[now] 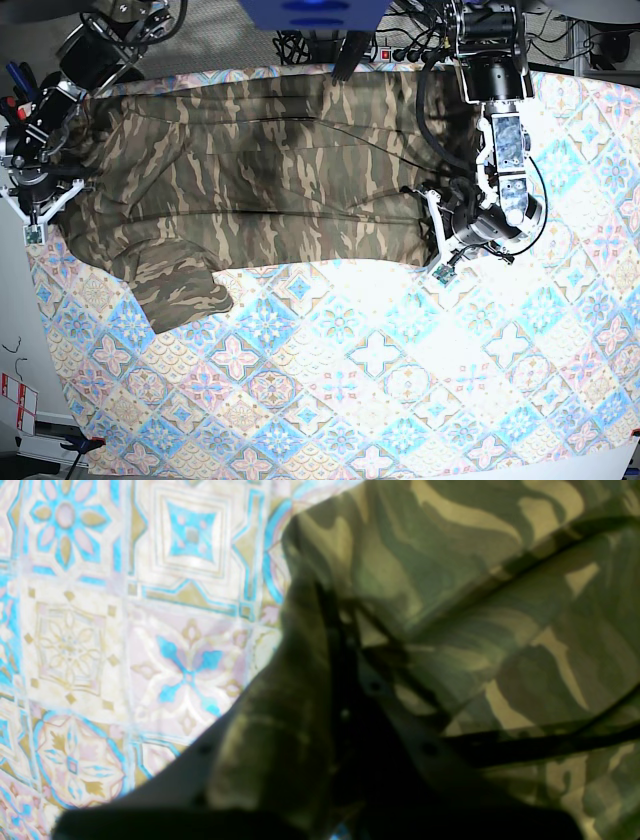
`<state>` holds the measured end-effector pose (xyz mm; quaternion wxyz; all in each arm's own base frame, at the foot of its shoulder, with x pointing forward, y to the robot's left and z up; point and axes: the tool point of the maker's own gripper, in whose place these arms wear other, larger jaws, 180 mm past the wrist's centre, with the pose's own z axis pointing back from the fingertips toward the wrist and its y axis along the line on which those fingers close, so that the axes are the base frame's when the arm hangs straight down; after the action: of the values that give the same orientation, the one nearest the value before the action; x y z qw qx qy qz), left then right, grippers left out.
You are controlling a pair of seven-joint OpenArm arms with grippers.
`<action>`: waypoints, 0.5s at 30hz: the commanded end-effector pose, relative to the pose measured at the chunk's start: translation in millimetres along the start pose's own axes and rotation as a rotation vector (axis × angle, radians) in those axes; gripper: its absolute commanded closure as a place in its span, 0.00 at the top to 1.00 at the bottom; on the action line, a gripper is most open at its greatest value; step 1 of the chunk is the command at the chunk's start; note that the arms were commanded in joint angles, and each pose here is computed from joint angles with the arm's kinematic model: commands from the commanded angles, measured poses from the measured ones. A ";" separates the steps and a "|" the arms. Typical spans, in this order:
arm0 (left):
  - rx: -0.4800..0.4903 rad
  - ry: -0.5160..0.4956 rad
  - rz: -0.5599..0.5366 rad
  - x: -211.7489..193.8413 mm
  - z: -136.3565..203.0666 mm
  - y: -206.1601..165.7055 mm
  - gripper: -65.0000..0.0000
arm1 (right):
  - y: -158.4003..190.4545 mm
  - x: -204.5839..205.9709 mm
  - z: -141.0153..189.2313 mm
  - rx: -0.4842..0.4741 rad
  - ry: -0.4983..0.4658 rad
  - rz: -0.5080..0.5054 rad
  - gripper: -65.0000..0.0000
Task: Fold the T-shirt properly
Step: 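Carry the hem corners with both grippers over the shirt toward the collar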
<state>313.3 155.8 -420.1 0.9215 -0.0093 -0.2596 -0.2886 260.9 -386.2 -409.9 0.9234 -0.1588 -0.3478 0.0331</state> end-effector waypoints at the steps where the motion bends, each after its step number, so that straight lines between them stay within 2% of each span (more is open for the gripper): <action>1: 0.025 -0.034 -0.005 13.1 5.3 9.0 0.00 | -11.3 10.1 4.3 -0.031 -0.016 0.007 0.17; 4: 0.029 -0.030 -0.008 12.3 5.3 9.6 0.00 | -18.7 17.8 10.1 -0.059 -0.017 0.014 0.22; 10: 0.027 -0.031 -0.007 12.5 5.2 8.9 0.00 | -21.5 51.9 5.5 -0.066 -0.082 -0.002 0.23; 12: 0.028 -0.030 -0.007 12.4 5.2 9.1 0.00 | -8.3 65.0 -3.1 -0.029 -0.096 0.018 0.25; 15: 0.028 -0.030 -0.007 12.4 5.2 9.1 0.00 | 15.7 87.4 -16.0 0.038 -0.107 0.099 0.37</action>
<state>312.9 156.4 -420.4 0.9219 -0.0071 -0.2574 -0.2895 326.4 -349.8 -391.8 0.9168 -0.1391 -0.3620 0.0954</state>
